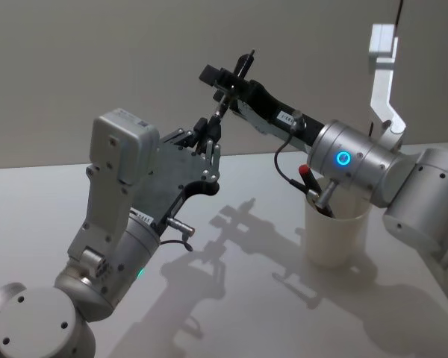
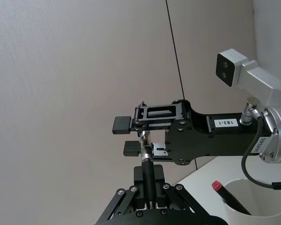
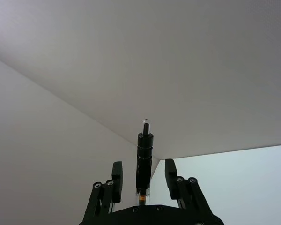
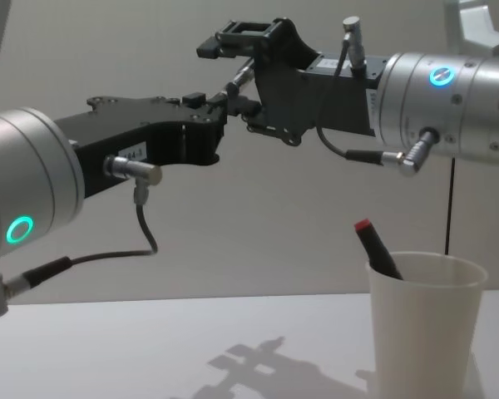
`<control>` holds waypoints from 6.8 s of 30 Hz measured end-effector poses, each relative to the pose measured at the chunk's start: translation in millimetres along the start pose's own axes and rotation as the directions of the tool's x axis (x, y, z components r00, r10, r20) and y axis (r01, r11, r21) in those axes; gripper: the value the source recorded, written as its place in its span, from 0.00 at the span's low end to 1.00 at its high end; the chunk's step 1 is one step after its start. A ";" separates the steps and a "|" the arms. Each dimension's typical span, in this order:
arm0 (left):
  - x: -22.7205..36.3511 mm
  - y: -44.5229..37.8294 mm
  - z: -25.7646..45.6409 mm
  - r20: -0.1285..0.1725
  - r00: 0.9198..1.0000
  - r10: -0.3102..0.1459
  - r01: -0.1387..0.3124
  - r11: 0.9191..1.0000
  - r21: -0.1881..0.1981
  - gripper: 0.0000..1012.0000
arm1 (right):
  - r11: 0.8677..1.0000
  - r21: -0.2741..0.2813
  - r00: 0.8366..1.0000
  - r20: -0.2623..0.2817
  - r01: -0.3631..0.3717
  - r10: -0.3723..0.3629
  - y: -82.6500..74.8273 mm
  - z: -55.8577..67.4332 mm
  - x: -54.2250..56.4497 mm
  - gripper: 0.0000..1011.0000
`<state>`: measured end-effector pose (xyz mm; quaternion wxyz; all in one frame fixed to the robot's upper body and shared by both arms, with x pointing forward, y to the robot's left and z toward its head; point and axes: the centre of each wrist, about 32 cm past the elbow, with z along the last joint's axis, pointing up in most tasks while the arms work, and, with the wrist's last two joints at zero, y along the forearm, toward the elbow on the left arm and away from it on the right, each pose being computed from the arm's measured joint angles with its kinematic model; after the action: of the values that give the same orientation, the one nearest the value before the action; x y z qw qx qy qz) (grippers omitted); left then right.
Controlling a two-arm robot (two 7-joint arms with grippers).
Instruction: Place the pen into the pen holder.
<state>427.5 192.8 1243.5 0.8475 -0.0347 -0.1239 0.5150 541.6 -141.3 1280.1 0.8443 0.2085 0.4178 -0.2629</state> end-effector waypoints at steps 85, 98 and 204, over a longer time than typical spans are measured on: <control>0.0 0.0 0.0 0.000 1.000 0.000 0.000 1.000 0.000 0.99 | 0.979 0.206 0.987 0.157 0.008 -0.041 -38.3 54.8 -23.9 0.13; 0.0 0.0 0.0 0.000 1.000 0.000 0.000 1.000 0.000 0.99 | 0.969 0.240 0.936 0.323 0.062 -0.140 -66.9 71.0 -31.9 0.13; 0.0 0.0 0.0 0.000 1.000 0.000 0.000 1.000 0.000 0.99 | 0.891 0.308 0.014 0.943 0.333 -0.332 -119.7 -14.9 -13.5 0.13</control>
<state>427.5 192.9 1243.5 0.8474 -0.0347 -0.1239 0.5151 451.8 -221.9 1266.9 0.8167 -0.1236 -0.2127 -0.5221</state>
